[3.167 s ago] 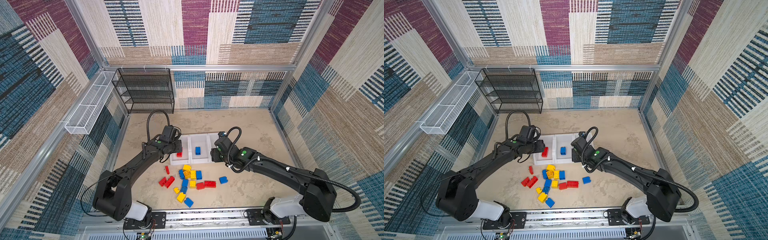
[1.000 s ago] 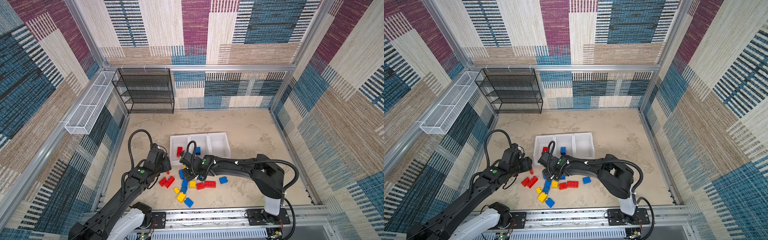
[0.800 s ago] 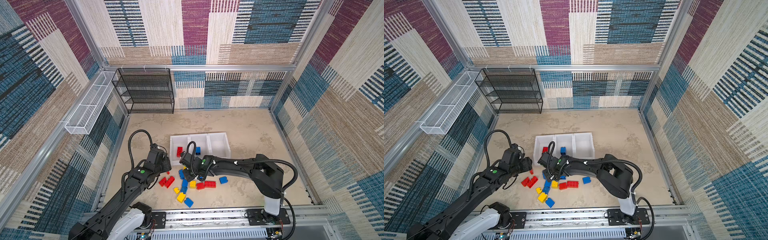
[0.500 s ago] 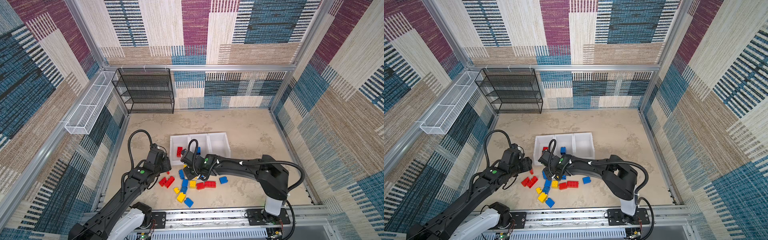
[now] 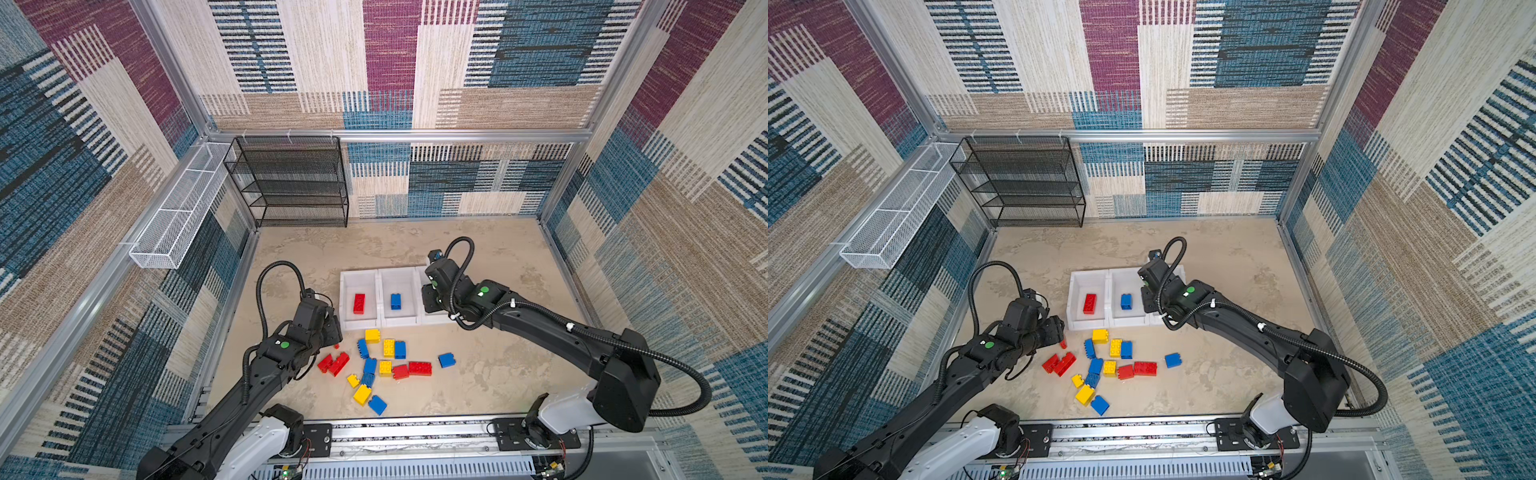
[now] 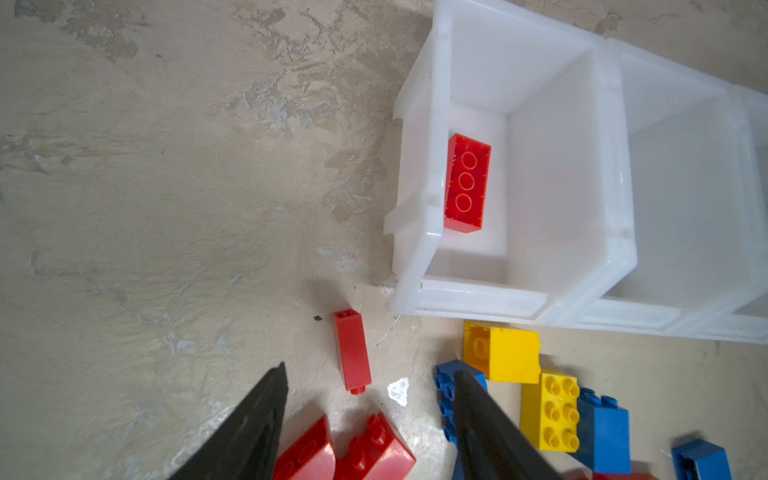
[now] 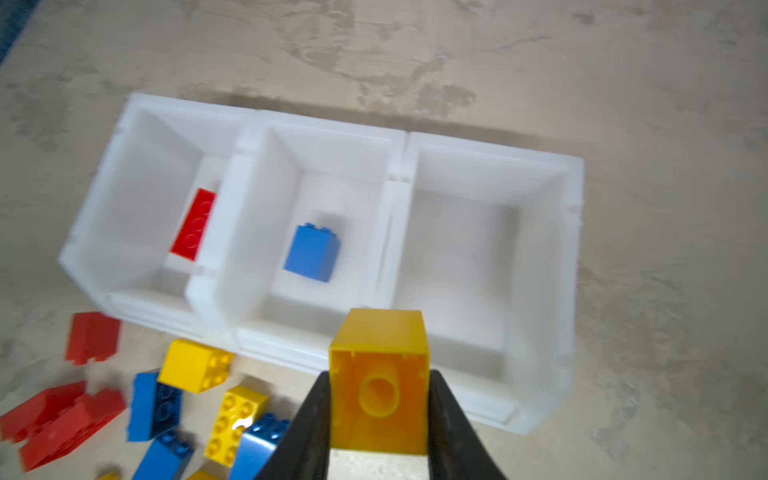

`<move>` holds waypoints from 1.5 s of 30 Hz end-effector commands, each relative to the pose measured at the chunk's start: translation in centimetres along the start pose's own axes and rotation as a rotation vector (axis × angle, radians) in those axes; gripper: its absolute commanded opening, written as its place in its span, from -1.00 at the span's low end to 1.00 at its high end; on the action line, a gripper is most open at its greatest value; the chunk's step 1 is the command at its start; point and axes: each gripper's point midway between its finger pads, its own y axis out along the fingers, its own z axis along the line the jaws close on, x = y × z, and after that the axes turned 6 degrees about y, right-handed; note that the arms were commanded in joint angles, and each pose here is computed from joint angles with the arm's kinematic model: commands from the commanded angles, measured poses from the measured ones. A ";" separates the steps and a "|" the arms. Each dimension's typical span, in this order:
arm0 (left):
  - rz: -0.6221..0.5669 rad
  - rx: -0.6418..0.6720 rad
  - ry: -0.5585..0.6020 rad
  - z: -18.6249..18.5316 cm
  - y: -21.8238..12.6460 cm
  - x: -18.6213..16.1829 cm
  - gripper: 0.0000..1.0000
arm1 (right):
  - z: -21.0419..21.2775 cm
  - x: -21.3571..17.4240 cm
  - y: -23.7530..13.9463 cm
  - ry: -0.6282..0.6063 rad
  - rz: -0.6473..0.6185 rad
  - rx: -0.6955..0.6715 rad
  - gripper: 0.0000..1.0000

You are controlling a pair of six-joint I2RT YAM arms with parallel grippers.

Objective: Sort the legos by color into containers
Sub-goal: 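Carry the yellow brick into the bin nearest the right arm and release it, then lower the left gripper onto another red brick and grasp it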

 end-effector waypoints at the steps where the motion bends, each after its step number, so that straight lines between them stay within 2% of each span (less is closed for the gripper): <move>1: 0.011 0.000 -0.015 0.1 0.0 -0.3 0.33 | -1.3 0.1 1.1 0.012 0.004 -0.010 -0.27; 7: 0.028 -0.001 -0.015 0.2 -0.2 -0.9 0.33 | -2.8 -0.5 3.5 0.056 0.031 -0.012 -0.24; 10: 0.035 -0.002 -0.016 0.3 -0.3 -1.1 0.33 | -3.0 -0.9 4.2 0.062 0.049 -0.021 -0.15; 16: 0.049 -0.009 -0.030 0.3 -0.3 -1.6 0.33 | -3.3 -0.9 4.0 0.066 0.047 -0.023 0.07; 21: 0.057 -0.009 -0.033 0.3 -0.3 -1.9 0.33 | -3.5 -0.9 3.5 0.074 0.041 -0.021 0.13; 30: 0.076 -0.017 -0.038 0.3 -0.1 -2.5 0.33 | -3.6 -0.7 2.3 0.089 0.024 -0.012 0.15; 38: 0.142 -0.002 -0.032 0.8 -0.1 -4.2 0.29 | -3.8 -1.3 2.0 0.106 0.029 -0.004 0.16; 45: 0.192 -0.018 -0.026 0.8 0.3 -5.8 0.10 | -3.9 -2.0 2.1 0.111 0.043 0.000 0.16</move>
